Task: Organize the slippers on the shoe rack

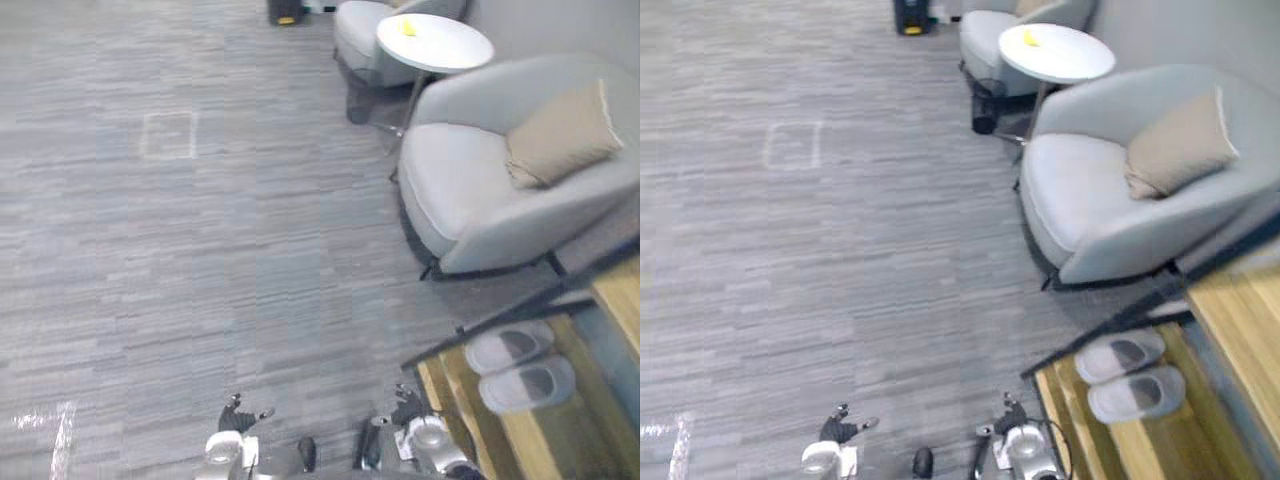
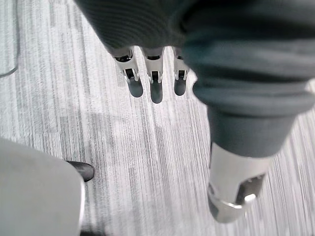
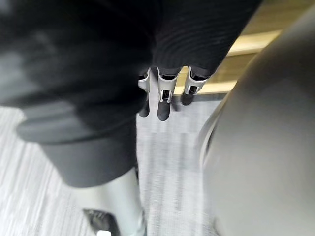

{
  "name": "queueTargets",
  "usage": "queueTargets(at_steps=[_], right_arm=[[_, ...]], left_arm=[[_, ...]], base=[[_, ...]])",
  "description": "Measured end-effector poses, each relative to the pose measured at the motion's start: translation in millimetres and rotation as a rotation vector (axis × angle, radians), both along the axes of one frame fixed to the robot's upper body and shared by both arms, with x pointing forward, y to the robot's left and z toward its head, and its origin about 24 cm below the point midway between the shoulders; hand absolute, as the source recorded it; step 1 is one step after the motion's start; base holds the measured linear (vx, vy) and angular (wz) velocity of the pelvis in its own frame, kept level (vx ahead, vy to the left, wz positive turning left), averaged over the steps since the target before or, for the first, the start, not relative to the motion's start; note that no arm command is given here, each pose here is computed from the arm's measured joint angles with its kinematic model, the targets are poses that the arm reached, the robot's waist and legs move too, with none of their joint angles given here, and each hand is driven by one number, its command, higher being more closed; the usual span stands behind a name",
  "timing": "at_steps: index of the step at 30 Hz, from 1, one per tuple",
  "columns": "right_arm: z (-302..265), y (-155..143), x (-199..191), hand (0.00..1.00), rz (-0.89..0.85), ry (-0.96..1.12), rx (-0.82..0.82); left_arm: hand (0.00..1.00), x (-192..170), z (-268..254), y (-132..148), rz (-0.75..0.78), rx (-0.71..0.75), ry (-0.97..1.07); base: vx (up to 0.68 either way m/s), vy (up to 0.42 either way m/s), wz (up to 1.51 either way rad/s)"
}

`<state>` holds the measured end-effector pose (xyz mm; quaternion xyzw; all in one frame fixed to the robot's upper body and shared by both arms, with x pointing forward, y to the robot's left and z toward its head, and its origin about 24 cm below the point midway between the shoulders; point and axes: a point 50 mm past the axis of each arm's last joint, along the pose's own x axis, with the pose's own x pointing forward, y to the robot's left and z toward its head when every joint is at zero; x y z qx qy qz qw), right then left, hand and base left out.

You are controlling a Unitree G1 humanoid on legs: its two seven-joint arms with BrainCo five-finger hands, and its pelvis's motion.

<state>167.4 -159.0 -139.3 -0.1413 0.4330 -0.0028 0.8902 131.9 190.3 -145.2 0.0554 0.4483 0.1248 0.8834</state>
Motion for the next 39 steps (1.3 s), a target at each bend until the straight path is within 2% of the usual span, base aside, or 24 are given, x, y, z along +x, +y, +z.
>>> queueTargets(at_steps=[3,6,9,16,18,26,32,37,39], right_arm=[[-2,-3,-4,0.00,-0.031,0.010,0.003],[4,2,7,0.00,-0.010,-0.031,0.002],[5,19,9,0.00,-0.003,-0.036,0.040],[13,9,26,0.00,-0.019,-0.080,0.021],[12,20,26,0.00,-0.014,-0.081,0.049],[3,33,4,0.00,-0.019,-0.030,0.092],[7,28,12,0.00,-0.016,-0.061,0.081],[7,25,10,0.00,-0.029,-0.059,0.078],[9,21,12,0.00,-0.061,-0.075,0.083]], left_arm=[[0.00,-7,-2,2,0.048,-0.009,0.007],[0.00,0,2,-1,0.179,-0.063,-0.048],[0.00,13,10,5,0.159,-0.044,-0.096],[0.00,31,21,9,0.167,-0.040,-0.180],[0.00,29,22,18,0.184,-0.024,-0.181],[0.00,17,13,16,0.133,0.013,-0.099],[0.00,17,12,9,0.130,-0.004,-0.097],[0.00,0,6,10,0.128,0.006,-0.054],[0.00,-3,4,3,0.186,-0.032,-0.051]], base=[[0.43,-0.282,1.27],[0.39,-0.194,0.56],[0.48,-0.218,0.24],[0.38,0.059,0.47],[0.53,0.167,0.13],[0.56,0.197,0.40],[0.48,-0.014,0.63],[0.65,-0.179,0.85],[0.78,-0.215,0.32]])
